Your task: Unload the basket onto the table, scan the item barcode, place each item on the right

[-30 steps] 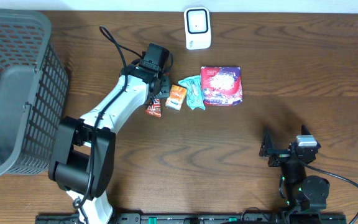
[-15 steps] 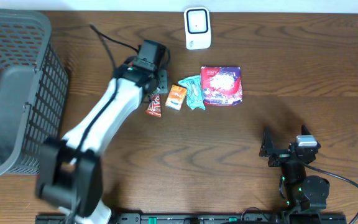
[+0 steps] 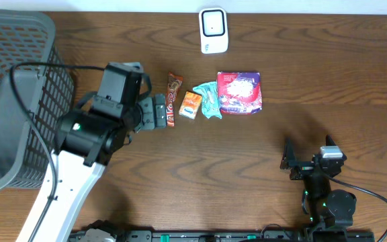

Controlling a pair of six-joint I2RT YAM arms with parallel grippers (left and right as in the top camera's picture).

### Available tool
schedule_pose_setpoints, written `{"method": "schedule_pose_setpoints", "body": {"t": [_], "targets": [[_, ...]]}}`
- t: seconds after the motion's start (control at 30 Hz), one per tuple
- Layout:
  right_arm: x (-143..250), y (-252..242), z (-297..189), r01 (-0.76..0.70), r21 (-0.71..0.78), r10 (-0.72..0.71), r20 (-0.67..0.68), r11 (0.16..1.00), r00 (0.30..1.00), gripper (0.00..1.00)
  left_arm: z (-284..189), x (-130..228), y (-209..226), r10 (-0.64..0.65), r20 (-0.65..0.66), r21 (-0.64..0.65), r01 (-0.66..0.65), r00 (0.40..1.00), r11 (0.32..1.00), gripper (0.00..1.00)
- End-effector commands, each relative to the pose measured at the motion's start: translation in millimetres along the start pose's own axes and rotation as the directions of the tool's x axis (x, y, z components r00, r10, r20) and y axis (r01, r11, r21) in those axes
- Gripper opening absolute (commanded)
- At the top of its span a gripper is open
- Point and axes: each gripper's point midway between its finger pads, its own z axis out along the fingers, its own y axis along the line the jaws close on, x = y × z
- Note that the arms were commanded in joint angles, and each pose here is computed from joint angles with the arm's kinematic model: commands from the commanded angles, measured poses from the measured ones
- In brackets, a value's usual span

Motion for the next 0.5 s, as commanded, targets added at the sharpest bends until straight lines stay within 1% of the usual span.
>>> {"method": "schedule_pose_setpoints", "body": {"t": [0.0, 0.1, 0.23, 0.33, 0.47], "targets": [[0.0, -2.3, -0.4, -0.01, 0.012, 0.01, 0.002, 1.0, 1.0, 0.99, -7.6, 1.2, 2.6, -0.007, 0.006, -0.009, 0.007, 1.0, 1.0, 0.98], [0.0, -2.3, -0.4, -0.01, 0.012, 0.01, 0.002, 1.0, 1.0, 0.99, -9.5, -3.1, 17.6, -0.132, 0.024, -0.042, 0.133, 0.991, 0.99, 0.98], [0.0, -2.3, -0.4, -0.01, 0.012, 0.01, 0.002, 1.0, 1.0, 0.99, -9.3, -10.3, 51.1, -0.302, 0.054, -0.098, 0.306, 0.952, 0.947, 0.98], [0.0, -2.3, -0.4, -0.01, 0.012, 0.01, 0.002, 1.0, 1.0, 0.99, -10.0, -7.9, 69.5, -0.353, 0.054, -0.137, 0.357, 0.934, 0.924, 0.98], [0.0, -2.4, -0.4, -0.01, 0.012, 0.01, 0.002, 1.0, 1.0, 0.99, -11.2, 2.1, 78.9, -0.374, 0.024, -0.173, 0.372, 0.927, 0.912, 0.98]]}}
